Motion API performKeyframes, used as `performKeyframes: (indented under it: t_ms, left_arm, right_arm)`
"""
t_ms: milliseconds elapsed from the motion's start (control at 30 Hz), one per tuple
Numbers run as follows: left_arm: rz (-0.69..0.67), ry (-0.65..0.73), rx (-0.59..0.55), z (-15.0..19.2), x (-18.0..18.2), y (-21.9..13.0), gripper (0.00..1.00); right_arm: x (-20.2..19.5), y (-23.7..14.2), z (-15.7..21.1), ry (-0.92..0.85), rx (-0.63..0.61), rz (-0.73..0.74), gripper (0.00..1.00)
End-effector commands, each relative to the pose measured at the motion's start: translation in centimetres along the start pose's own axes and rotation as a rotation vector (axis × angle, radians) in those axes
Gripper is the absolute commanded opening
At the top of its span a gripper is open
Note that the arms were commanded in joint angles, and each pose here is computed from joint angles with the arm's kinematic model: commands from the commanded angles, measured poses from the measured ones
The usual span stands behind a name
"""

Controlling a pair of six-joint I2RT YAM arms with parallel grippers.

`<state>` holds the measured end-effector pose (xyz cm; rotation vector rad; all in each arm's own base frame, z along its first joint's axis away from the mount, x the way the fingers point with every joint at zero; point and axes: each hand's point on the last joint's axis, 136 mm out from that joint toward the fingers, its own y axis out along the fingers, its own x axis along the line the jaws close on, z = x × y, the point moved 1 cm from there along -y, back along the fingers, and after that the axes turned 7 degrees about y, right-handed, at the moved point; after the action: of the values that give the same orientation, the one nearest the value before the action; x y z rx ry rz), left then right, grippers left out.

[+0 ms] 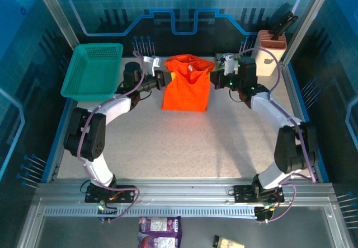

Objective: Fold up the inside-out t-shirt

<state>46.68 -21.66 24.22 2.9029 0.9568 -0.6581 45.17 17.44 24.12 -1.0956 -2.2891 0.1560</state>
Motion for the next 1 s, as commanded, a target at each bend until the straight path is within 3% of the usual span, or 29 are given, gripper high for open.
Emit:
performKeyframes:
  t_ms: [0,167,333,533,700,967]
  left_arm:
    - [0.042,0.241,-0.11,-3.6,0.2,1.3,0.0]
    - [0.075,0.43,-0.232,-7.6,0.0,2.4,0.0]
    - [0.151,0.644,-0.294,-6.2,-0.8,2.2,0.0]
    - [0.212,0.787,-0.362,-1.0,-0.8,0.9,0.0]
    - [0.243,0.771,-0.293,3.0,-1.1,0.8,0.0]
    - [0.256,0.74,-0.234,6.4,-2.5,-0.2,0.0]
  right_arm:
    - [-0.5,0.6,-5.5,-0.103,-0.199,-0.109,0.0]
    - [-1.4,0.3,-10.8,-0.217,-0.395,-0.204,0.0]
    - [-2.0,-0.4,-11.1,-0.372,-0.485,-0.28,0.0]
    - [-2.1,-1.8,-6.8,-0.549,-0.553,-0.4,0.0]
    - [-2.4,-1.3,-2.2,-0.533,-0.472,-0.422,0.0]
    - [-1.9,-2.3,2.8,-0.465,-0.391,-0.415,0.0]
